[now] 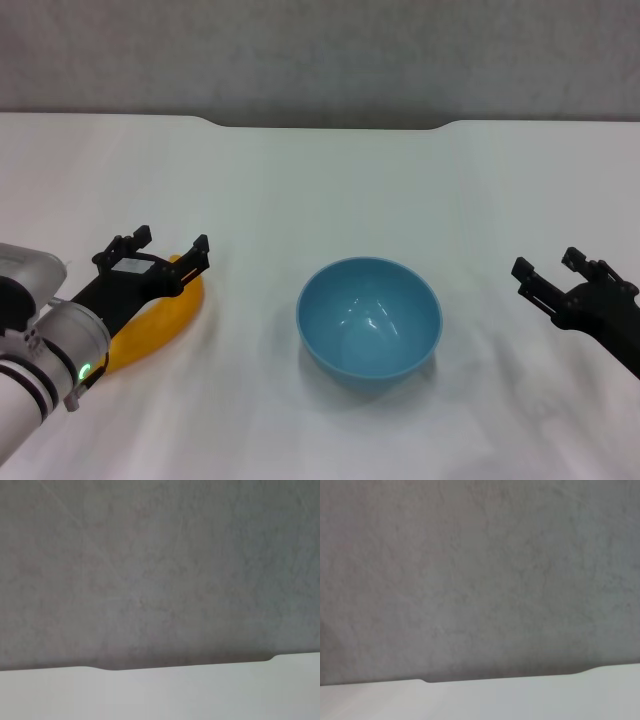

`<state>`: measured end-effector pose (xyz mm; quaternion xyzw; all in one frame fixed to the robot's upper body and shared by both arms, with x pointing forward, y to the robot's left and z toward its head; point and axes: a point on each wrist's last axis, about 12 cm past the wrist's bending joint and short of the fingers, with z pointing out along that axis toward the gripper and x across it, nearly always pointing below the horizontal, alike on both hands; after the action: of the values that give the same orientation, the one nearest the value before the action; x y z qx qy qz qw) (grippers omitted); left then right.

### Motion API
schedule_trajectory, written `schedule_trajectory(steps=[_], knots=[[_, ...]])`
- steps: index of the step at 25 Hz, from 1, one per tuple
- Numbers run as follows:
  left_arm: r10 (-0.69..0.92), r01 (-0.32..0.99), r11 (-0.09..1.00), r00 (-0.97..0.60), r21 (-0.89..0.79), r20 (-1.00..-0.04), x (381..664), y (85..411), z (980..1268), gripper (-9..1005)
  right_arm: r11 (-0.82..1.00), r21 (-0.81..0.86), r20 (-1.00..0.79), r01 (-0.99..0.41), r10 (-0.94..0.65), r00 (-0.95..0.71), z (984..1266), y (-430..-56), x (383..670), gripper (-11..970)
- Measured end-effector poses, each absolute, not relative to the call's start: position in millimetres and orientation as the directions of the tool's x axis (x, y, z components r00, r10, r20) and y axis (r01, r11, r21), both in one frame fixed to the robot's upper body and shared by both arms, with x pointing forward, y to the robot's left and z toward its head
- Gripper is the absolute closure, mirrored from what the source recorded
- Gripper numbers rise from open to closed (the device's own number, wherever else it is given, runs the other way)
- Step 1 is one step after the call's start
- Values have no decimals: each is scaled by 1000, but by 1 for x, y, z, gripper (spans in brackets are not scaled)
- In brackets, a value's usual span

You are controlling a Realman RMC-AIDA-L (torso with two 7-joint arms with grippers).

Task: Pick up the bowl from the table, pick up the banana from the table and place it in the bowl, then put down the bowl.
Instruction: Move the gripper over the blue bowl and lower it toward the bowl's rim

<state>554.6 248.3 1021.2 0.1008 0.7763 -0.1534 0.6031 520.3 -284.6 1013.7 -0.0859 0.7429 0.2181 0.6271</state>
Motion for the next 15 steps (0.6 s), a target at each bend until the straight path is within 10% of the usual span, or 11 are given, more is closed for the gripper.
schedule_trajectory(steps=[15], knots=[[-28, 345, 932, -249, -116, -968, 555, 247, 1022, 119, 882, 208, -973, -424, 144, -178, 1019, -279, 524, 106]])
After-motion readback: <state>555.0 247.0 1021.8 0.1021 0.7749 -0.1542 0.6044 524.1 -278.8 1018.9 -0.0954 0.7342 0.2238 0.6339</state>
